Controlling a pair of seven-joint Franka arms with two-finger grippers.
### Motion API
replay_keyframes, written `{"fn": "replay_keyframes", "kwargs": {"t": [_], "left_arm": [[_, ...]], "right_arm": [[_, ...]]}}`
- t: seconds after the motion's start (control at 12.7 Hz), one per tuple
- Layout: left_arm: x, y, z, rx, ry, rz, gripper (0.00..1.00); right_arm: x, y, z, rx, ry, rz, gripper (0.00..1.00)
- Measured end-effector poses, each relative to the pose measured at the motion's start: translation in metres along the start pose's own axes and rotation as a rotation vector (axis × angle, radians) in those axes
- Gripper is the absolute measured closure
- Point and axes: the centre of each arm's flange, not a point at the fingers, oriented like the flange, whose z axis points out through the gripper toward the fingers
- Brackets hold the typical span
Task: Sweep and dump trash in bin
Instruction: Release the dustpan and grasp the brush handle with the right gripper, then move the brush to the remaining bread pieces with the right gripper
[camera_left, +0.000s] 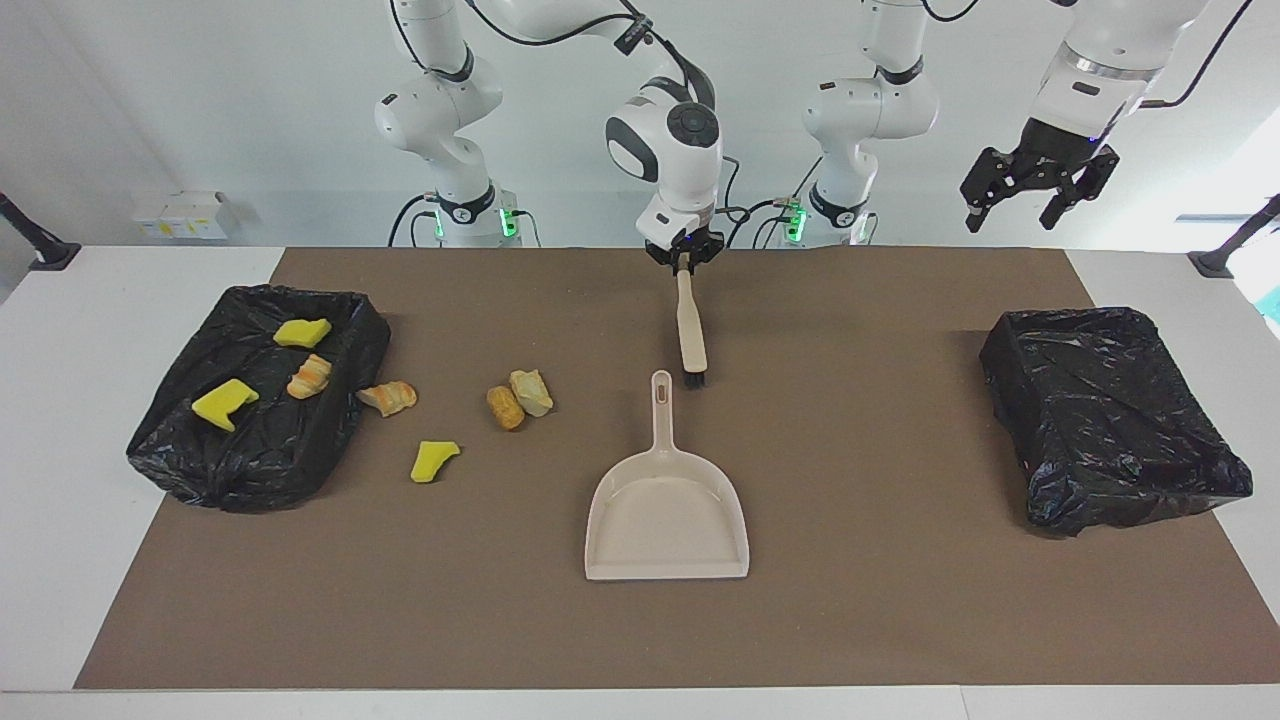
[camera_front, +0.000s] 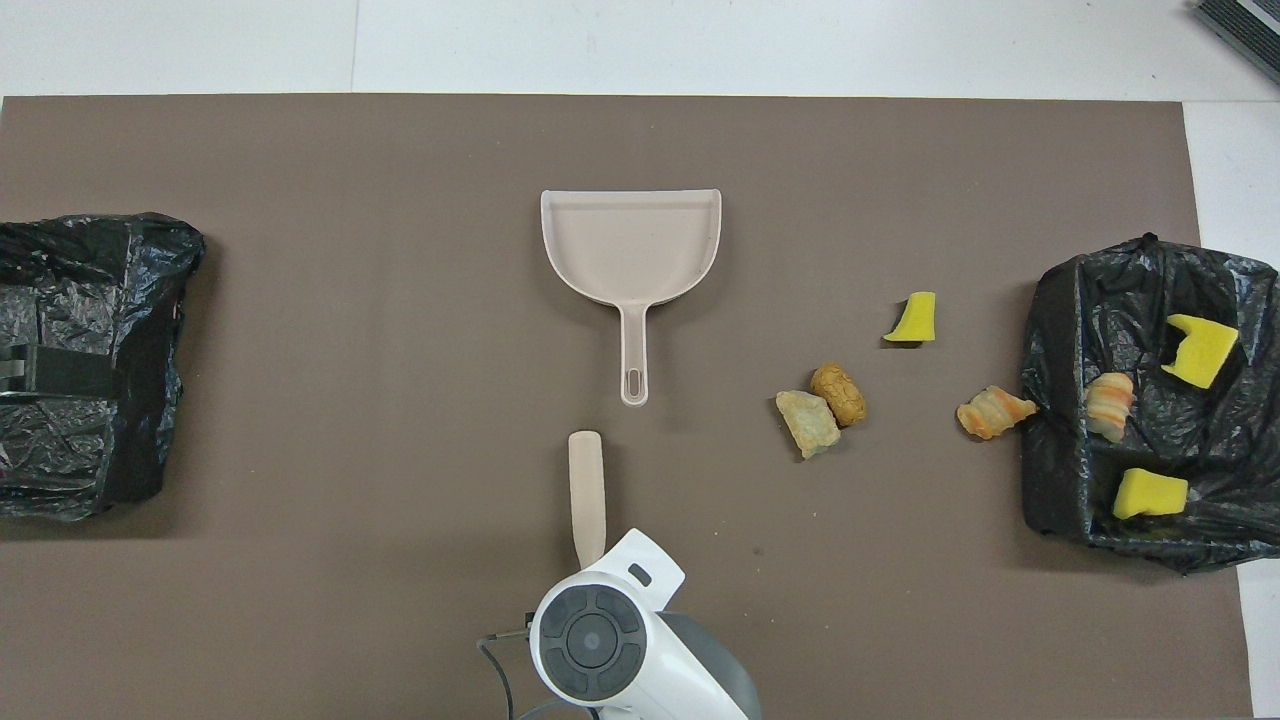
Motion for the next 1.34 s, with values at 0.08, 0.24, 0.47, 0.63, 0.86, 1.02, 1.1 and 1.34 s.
{"fn": "replay_keyframes", "kwargs": {"t": [0.08,0.24,0.47,0.63,0.86,1.02,1.1,1.34], "left_arm": [[0.000,0.000,0.000,0.000,0.000,0.000,0.00],[0.000,0.000,0.000,0.000,0.000,0.000,0.00],[0.000,0.000,0.000,0.000,0.000,0.000,0.00],[0.000,0.000,0.000,0.000,0.000,0.000,0.00],[0.000,0.000,0.000,0.000,0.000,0.000,0.00],[0.000,0.000,0.000,0.000,0.000,0.000,0.00],[0.000,0.000,0.000,0.000,0.000,0.000,0.00],[0.000,0.000,0.000,0.000,0.000,0.000,0.00]], "right_arm": [[0.001,0.006,-0.016,-0.004,-0.006,0.012,0.74],[0.001,0.030,-0.049,-0.024,-0.029,0.045,0.74],[0.002,0.081,-0.089,-0.068,-0.084,0.120,0.74],[0.016,0.118,-0.098,-0.119,-0.097,0.182,0.74],[0.051,0.187,-0.095,-0.290,-0.078,0.226,0.74],[0.074,0.233,-0.094,-0.362,-0.064,0.273,0.74],[0.083,0.254,-0.092,-0.390,-0.062,0.302,0.74],[0.095,0.309,-0.080,-0.414,-0.106,0.370,0.74]]}}
